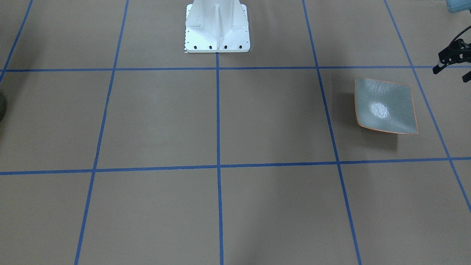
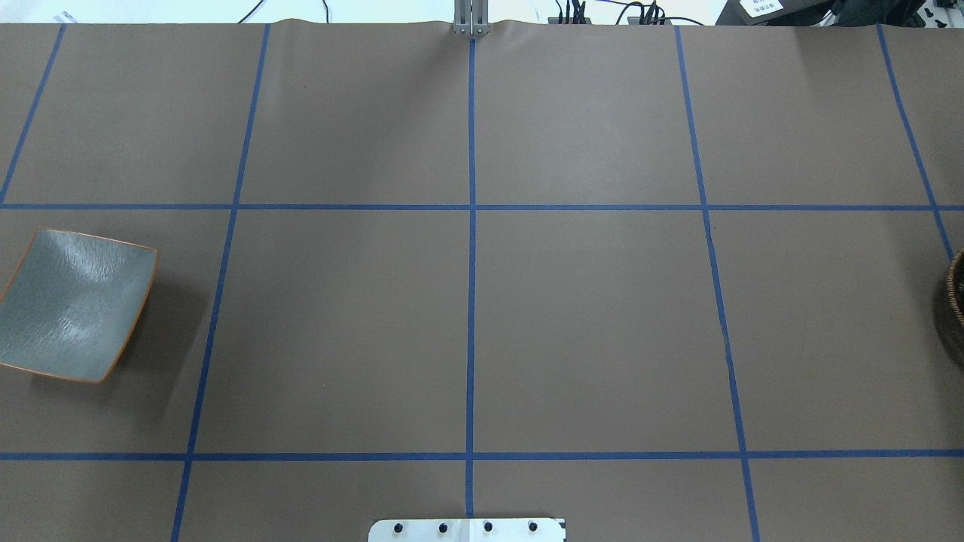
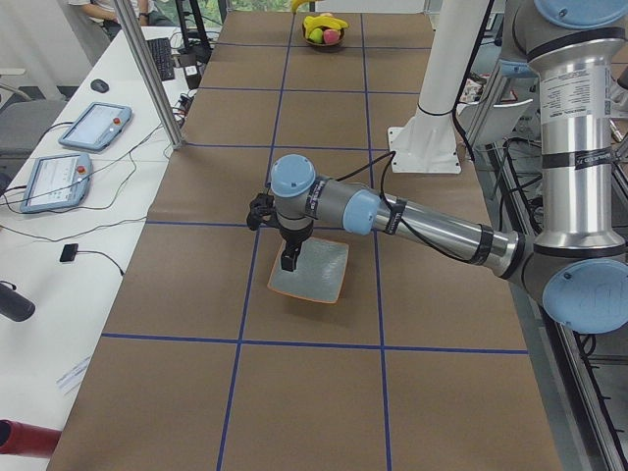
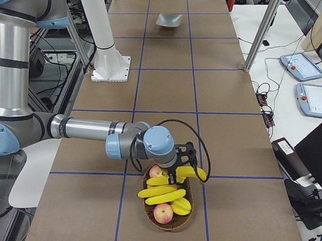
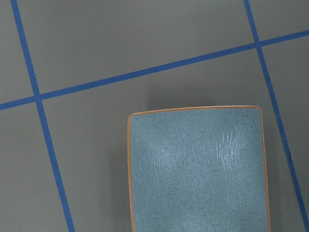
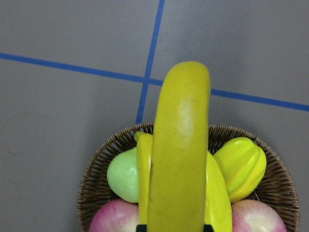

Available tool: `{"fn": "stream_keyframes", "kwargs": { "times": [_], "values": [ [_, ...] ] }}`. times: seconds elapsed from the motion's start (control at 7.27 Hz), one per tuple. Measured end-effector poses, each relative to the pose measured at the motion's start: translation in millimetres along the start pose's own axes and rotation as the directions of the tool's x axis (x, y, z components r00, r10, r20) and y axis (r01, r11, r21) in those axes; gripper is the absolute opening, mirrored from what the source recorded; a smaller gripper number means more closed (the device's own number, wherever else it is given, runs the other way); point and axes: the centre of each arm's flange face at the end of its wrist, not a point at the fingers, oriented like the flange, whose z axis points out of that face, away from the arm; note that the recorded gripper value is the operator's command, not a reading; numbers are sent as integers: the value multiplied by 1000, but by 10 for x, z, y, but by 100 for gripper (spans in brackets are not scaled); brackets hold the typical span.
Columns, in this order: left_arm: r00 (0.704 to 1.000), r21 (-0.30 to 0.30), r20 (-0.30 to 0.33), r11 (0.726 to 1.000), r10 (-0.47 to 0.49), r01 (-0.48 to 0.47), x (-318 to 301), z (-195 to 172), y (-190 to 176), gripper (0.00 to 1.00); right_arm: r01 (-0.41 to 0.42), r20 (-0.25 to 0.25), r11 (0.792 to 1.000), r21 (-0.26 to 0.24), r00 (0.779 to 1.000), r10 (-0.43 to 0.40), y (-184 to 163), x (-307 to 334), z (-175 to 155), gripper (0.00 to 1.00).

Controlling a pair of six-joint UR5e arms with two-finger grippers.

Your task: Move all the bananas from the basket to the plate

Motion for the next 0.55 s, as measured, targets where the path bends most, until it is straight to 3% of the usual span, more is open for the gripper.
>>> {"fn": "stream_keyframes", "kwargs": {
  "times": [0.28, 0.55],
  "values": [
    [997, 38, -52, 998, -50, 52, 295, -74, -284, 99, -137, 128, 991, 7, 983, 134, -513, -703, -84, 0],
    [990, 28, -98, 994, -104, 107, 838, -1, -639, 99, -211, 220, 977, -22, 953, 211, -883, -1630, 81, 0]
  ]
}}
